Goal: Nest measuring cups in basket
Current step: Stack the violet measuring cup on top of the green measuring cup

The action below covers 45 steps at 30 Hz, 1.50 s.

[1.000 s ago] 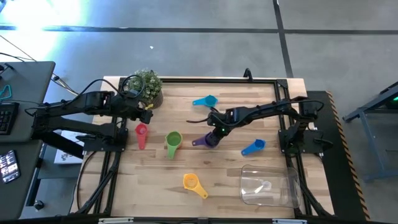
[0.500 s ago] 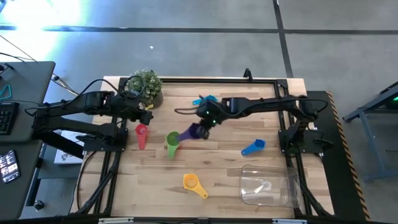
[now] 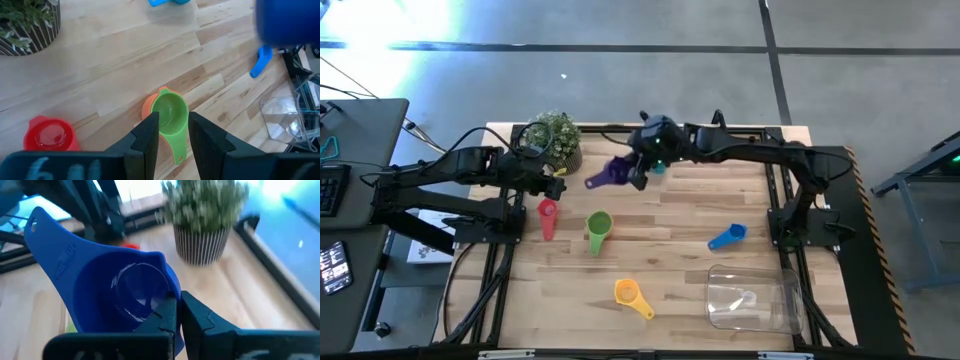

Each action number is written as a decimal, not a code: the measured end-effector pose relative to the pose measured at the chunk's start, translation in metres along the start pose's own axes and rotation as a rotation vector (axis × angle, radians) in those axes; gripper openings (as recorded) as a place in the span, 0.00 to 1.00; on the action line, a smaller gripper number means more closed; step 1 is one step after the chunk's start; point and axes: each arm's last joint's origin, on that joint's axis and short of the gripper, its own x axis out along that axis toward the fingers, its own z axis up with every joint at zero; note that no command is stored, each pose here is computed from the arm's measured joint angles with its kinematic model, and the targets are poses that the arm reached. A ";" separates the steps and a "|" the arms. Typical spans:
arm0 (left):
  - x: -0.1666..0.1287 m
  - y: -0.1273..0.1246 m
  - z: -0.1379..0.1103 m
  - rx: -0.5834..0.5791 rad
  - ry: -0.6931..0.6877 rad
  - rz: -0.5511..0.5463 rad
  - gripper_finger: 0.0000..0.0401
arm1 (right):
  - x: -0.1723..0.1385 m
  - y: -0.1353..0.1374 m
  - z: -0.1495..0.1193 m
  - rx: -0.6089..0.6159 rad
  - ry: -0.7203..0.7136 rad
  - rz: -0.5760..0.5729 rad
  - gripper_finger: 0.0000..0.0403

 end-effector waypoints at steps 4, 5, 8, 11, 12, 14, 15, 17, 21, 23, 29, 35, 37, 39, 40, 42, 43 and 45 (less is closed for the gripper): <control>0.000 0.000 0.000 0.012 -0.006 0.004 0.24 | -0.011 0.006 0.018 -0.094 -0.070 0.022 0.00; 0.000 0.000 0.000 0.011 -0.010 0.006 0.24 | -0.013 0.008 0.020 -0.119 -0.081 0.027 0.00; 0.000 0.000 0.001 0.011 -0.017 0.010 0.24 | -0.014 0.013 0.022 -0.202 -0.104 0.038 0.00; 0.000 0.000 0.001 0.011 -0.019 0.010 0.24 | -0.006 0.020 0.019 -0.273 -0.111 0.072 0.00; 0.000 0.000 0.000 0.012 -0.019 0.011 0.24 | -0.001 0.022 0.017 -0.292 -0.100 0.085 0.00; 0.000 0.000 0.001 0.012 -0.020 0.010 0.24 | 0.010 0.026 0.013 -0.319 -0.094 0.103 0.00; 0.000 0.000 0.001 0.012 -0.019 0.011 0.24 | 0.016 0.028 0.009 -0.336 -0.076 0.108 0.00; 0.000 0.000 0.001 0.012 -0.020 0.011 0.24 | 0.026 0.031 0.003 -0.375 -0.054 0.117 0.00; 0.000 0.001 0.000 0.011 -0.018 0.012 0.24 | 0.045 0.039 -0.008 -0.417 -0.016 0.138 0.00; 0.000 0.001 0.000 -0.007 -0.017 0.012 0.24 | 0.051 0.042 -0.013 -0.423 0.003 0.151 0.00; 0.006 -0.001 0.000 -0.017 0.007 0.044 0.24 | 0.053 0.046 -0.022 -0.464 0.077 0.178 0.00; 0.021 -0.007 0.002 -0.009 0.040 0.098 0.24 | 0.037 0.043 -0.027 -0.467 0.180 0.180 0.00; 0.028 -0.009 0.002 -0.006 0.053 0.120 0.24 | 0.029 0.043 -0.024 -0.475 0.178 0.167 0.00; 0.034 -0.011 0.002 -0.003 0.068 0.145 0.24 | 0.022 0.042 -0.021 -0.485 0.170 0.140 0.00; 0.037 -0.012 0.002 -0.001 0.074 0.155 0.24 | 0.017 0.042 -0.019 -0.487 0.163 0.125 0.00; 0.043 -0.013 0.002 -0.007 0.088 0.175 0.24 | 0.007 0.041 -0.014 -0.489 0.144 0.099 0.00; 0.047 -0.014 0.002 -0.006 0.097 0.186 0.24 | 0.002 0.041 -0.012 -0.490 0.140 0.083 0.00; 0.053 -0.016 0.002 -0.002 0.110 0.207 0.24 | -0.007 0.039 -0.008 -0.490 0.123 0.055 0.00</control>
